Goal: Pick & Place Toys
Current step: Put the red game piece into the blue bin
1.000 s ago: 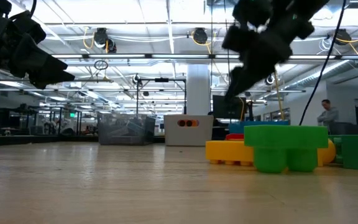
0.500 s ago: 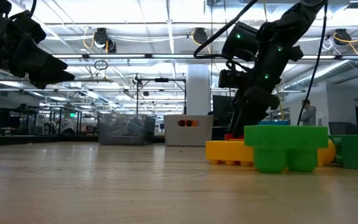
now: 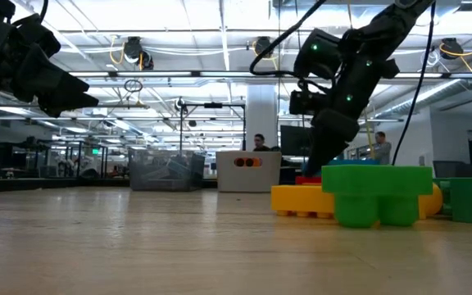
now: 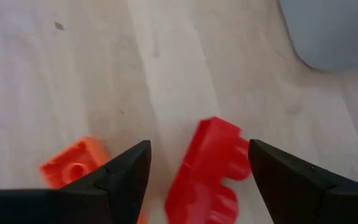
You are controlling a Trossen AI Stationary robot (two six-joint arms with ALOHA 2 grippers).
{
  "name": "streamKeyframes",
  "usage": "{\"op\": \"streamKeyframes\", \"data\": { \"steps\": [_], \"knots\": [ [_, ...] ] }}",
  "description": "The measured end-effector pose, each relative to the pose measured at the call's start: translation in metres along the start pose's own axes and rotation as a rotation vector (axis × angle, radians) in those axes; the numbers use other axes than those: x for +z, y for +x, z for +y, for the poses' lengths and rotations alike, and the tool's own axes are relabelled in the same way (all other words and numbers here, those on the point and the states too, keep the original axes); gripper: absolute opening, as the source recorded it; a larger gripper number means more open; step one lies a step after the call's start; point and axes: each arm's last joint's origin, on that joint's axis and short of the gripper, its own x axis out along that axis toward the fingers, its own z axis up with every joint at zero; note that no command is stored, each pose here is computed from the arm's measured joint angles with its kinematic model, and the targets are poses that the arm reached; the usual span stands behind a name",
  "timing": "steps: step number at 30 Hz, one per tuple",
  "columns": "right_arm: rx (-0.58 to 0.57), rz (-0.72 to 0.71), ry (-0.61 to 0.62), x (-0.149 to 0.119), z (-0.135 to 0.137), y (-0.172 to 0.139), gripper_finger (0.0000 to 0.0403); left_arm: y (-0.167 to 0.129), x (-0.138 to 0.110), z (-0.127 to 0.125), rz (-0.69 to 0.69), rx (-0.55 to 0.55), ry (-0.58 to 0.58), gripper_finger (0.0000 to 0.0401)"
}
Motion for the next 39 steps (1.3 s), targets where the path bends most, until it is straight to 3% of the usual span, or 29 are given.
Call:
{"op": "streamKeyframes", "data": {
  "steps": [9, 14, 27, 39],
  "knots": [
    [-0.018, 0.0, 0.048, 0.0, -0.007, 0.001, 0.0314, 0.0, 0.0, 0.0, 0.0, 0.0, 0.0, 0.0246],
    [-0.025, 0.03, 0.058, -0.003, -0.011, 0.006, 0.0317, 0.0, 0.0, 0.0, 0.0, 0.0, 0.0, 0.0246],
    [-0.018, 0.099, 0.08, -0.011, -0.01, 0.027, 0.0278, 0.0, 0.0, 0.0, 0.0, 0.0, 0.0, 0.0246],
    [-0.023, 0.062, 0.08, -0.007, -0.01, 0.02, 0.0187, 0.0, 0.0, 0.0, 0.0, 0.0, 0.0, 0.0246]
  ]
}}
